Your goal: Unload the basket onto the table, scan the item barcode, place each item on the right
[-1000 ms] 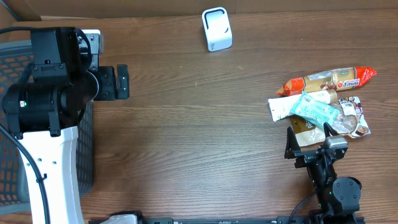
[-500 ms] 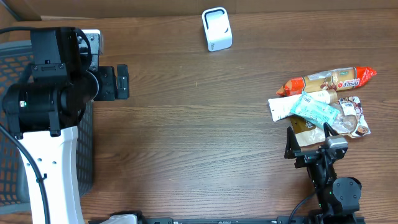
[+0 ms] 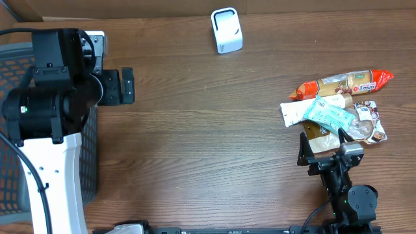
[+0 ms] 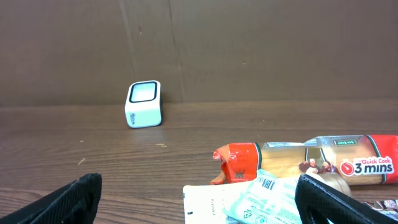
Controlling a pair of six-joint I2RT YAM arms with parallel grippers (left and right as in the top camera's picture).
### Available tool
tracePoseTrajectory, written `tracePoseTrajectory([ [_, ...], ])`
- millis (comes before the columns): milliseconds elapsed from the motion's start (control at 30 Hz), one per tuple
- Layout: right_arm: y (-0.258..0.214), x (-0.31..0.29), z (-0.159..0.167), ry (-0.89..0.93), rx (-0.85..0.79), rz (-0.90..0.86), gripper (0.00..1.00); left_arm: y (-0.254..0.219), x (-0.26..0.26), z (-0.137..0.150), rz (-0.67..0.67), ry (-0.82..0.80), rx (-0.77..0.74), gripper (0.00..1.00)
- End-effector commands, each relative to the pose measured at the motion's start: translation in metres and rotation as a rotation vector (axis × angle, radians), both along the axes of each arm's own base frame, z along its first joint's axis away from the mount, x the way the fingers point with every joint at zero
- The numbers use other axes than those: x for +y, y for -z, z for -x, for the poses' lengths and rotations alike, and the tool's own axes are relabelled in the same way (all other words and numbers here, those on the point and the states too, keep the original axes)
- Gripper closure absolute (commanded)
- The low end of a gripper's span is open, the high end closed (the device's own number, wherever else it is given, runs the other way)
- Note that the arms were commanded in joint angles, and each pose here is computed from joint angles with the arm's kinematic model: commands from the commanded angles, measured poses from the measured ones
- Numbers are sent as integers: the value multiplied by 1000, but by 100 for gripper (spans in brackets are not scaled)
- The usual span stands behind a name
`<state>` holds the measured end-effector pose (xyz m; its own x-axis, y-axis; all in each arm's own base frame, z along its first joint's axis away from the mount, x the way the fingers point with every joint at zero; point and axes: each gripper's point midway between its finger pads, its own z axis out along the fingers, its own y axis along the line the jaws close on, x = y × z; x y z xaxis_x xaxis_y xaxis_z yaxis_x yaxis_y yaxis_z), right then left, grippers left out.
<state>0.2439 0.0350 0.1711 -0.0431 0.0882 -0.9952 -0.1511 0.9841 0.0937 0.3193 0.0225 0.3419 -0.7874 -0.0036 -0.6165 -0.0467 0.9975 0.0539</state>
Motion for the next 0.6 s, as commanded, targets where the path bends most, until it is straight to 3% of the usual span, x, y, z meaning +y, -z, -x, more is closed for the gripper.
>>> tracePoseTrajectory([
  [0,1,1,0,-3,-5,-4,0,-26,6,23,-44,-13,-113,0],
  [267,1,1,0,-3,-5,-4,0,-29,-49,20,49,296,-588,0],
  [433,1,1,0,-3,-5,-4,0,2,-56,38,80,310,-831,1],
  [567,1,1,0,-3,-5,-4,0,46,-56,55,84,303,-925,1],
])
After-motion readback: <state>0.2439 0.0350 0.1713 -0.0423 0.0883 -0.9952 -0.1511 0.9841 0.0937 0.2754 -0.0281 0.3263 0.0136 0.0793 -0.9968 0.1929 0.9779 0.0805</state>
